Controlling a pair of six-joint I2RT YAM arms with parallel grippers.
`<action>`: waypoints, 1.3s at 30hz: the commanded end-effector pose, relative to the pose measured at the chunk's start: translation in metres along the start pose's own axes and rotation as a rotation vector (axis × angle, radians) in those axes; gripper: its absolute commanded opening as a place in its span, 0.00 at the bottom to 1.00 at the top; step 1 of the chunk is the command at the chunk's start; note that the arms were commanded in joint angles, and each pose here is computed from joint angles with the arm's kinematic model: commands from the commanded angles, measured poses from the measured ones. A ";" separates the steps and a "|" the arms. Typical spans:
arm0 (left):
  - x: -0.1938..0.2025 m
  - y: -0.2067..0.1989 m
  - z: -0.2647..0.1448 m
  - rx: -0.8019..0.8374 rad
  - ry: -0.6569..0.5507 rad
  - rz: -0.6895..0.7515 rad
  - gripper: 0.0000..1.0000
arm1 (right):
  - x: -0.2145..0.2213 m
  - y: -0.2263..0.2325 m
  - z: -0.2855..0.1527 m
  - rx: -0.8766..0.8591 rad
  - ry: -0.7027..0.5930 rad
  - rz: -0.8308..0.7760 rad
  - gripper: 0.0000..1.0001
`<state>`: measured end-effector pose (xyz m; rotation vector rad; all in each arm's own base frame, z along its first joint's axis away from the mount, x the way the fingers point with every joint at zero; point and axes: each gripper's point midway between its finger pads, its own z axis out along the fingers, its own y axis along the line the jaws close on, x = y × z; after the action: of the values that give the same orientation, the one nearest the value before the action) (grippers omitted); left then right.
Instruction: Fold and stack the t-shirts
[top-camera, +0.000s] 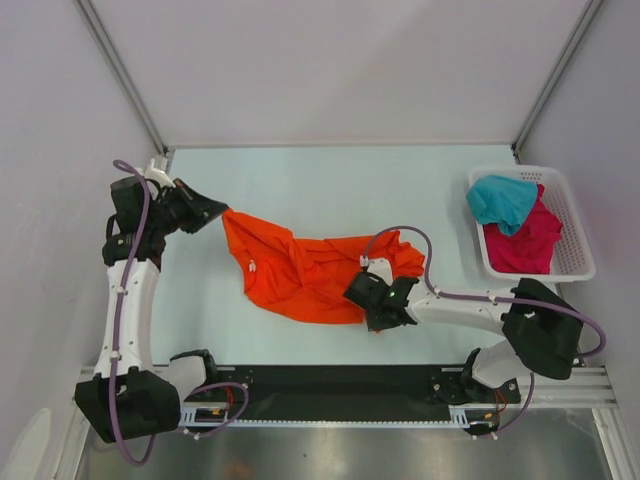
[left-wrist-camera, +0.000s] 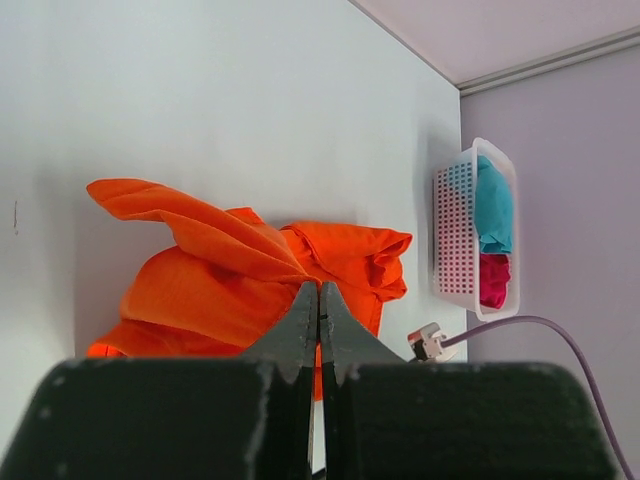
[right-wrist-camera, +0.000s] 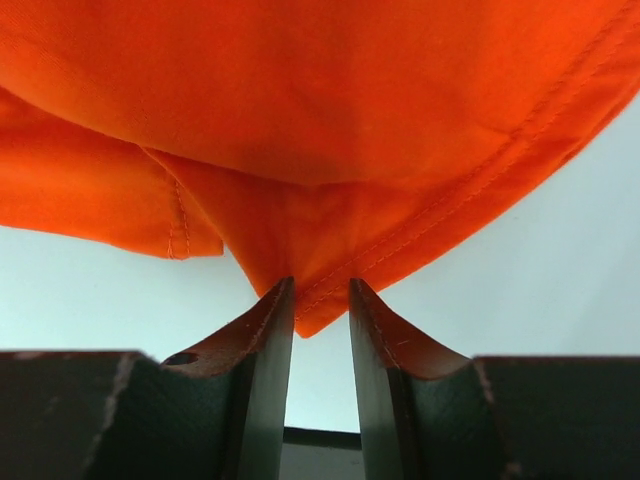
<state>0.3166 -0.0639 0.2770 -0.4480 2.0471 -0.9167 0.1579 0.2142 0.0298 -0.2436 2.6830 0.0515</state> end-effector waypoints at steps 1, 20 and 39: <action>-0.006 -0.004 -0.001 0.037 -0.023 0.033 0.00 | 0.002 0.020 0.006 -0.008 -0.007 0.009 0.33; -0.003 0.008 0.007 0.029 -0.008 0.018 0.00 | 0.005 0.059 0.009 -0.061 -0.001 -0.087 0.00; -0.054 -0.119 -0.081 0.231 -0.218 0.086 0.00 | -0.173 -0.046 -0.320 -0.068 -0.725 0.100 0.00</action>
<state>0.3161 -0.0678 0.3773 -0.3453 1.8553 -0.9606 0.1923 0.2211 0.3830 -0.0909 2.0015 0.3735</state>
